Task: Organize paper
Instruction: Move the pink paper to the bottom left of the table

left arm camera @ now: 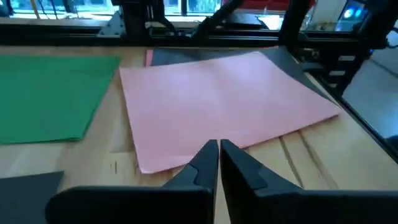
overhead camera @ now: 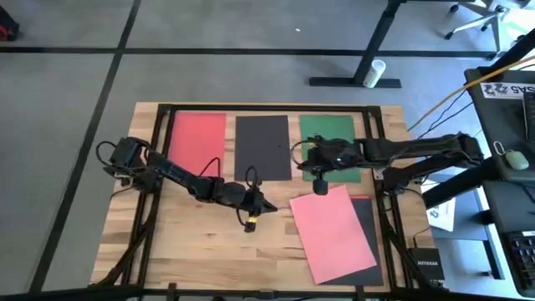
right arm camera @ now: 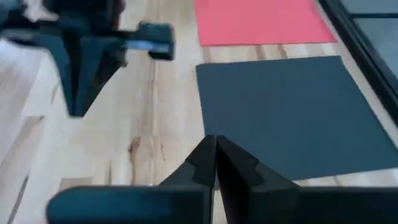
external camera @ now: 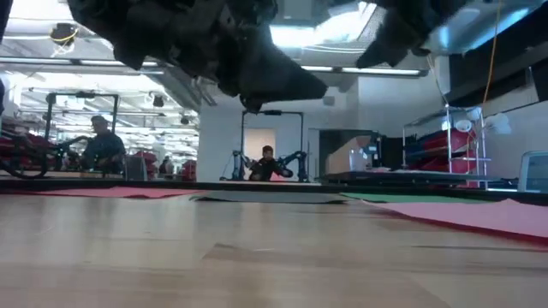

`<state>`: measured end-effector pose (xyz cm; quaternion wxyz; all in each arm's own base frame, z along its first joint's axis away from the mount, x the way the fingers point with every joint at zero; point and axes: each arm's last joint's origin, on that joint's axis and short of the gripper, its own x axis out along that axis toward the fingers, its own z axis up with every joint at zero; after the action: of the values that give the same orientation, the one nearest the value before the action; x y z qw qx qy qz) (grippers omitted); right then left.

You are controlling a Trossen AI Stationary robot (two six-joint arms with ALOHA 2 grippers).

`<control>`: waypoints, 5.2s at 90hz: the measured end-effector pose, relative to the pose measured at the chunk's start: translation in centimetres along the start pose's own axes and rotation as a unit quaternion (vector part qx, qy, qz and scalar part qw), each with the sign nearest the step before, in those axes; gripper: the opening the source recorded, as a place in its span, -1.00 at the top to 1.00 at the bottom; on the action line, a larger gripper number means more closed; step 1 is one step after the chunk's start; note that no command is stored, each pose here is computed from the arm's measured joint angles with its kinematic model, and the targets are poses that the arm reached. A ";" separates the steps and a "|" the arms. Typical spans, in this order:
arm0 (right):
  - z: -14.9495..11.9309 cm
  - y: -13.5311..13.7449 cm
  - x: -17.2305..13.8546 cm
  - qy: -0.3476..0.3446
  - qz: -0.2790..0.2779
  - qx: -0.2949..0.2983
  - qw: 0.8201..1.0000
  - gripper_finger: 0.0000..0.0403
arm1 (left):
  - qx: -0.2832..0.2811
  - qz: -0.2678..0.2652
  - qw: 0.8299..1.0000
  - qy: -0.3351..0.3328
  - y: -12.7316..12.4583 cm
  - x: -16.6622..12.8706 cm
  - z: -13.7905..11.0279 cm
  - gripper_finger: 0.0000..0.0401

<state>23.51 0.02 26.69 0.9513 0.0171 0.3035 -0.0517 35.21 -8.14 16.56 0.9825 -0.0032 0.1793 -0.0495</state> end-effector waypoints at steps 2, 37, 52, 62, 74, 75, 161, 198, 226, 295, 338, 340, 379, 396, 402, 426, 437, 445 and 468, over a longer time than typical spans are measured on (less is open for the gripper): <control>-0.4 -0.1 -0.1 -0.011 -0.006 0.005 1.000 1.00 | 0.001 0.001 1.000 0.004 0.0 0.3 0.1 1.00; -4.3 -1.3 -0.2 -0.052 -0.175 0.073 0.981 1.00 | 0.061 0.005 0.993 0.099 -0.6 7.1 0.4 1.00; -4.5 -1.5 -0.3 -0.048 -0.197 0.070 0.977 1.00 | 0.064 0.010 0.991 0.119 -0.3 9.3 -0.3 1.00; -4.4 -1.5 -1.0 -0.056 -0.197 0.072 0.976 1.00 | 0.070 0.027 0.990 0.118 0.2 10.1 -0.4 1.00; -4.0 -1.7 -2.3 -0.080 -0.195 0.071 0.975 1.00 | 0.077 0.040 0.990 0.115 1.1 10.7 -0.3 1.00; -4.0 -1.7 -2.4 -0.083 -0.194 0.071 0.975 1.00 | 0.078 0.041 0.989 0.115 1.2 10.7 -0.3 1.00; -4.4 -2.1 -5.6 -0.103 -0.208 0.068 0.970 1.00 | 0.167 0.074 0.934 0.307 1.6 6.8 -0.7 1.00; -4.4 -2.1 -5.6 -0.103 -0.208 0.068 0.970 1.00 | 0.116 -0.018 0.980 0.162 -0.9 5.6 4.4 1.00; -4.4 -2.1 -5.6 -0.103 -0.208 0.068 0.970 1.00 | 0.095 -0.017 0.978 0.185 -1.0 8.7 0.0 1.00; -4.4 -2.1 -5.6 -0.101 -0.208 0.065 0.971 1.00 | 0.063 -0.059 0.979 0.187 -0.8 10.4 -2.2 1.00; -4.6 -2.1 -5.6 -0.091 -0.209 0.061 0.972 1.00 | 0.080 -0.064 0.951 0.292 -1.2 7.3 -1.2 1.00; -4.6 -2.1 -5.5 -0.091 -0.209 0.061 0.972 1.00 | 0.080 -0.064 0.948 0.300 -1.2 7.1 -1.2 1.00; -4.7 -2.1 -5.5 -0.087 -0.206 0.059 0.973 1.00 | 0.084 -0.033 0.938 0.335 -2.7 3.9 0.9 1.00; -4.7 -2.1 -5.5 -0.088 -0.206 0.059 0.973 1.00 | 0.050 -0.015 0.952 0.303 -2.6 1.6 4.1 1.00; -4.6 -2.1 -5.5 -0.090 -0.206 0.060 0.973 1.00 | 0.032 -0.017 0.958 0.286 -2.9 1.1 4.9 1.00; -3.5 -2.0 -6.1 -0.119 -0.201 0.072 0.970 1.00 | -0.003 -0.062 0.961 0.270 -5.9 2.9 3.1 1.00; -2.7 -2.0 -6.7 -0.129 -0.200 0.072 0.968 1.00 | -0.027 -0.078 0.967 0.241 -6.6 4.4 2.3 1.00; -2.1 -2.1 -7.1 -0.138 -0.201 0.065 0.968 1.00 | -0.046 -0.088 0.968 0.230 -6.8 5.2 1.8 1.00; -1.3 -2.0 -7.8 -0.145 -0.194 0.046 0.969 1.00 | -0.086 -0.082 0.956 0.268 -8.4 7.0 -2.1 1.00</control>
<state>16.26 -1.22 30.17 0.9550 -0.0058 0.1572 -0.2513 40.16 -17.17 12.35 0.8871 -0.0893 0.4385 -0.1131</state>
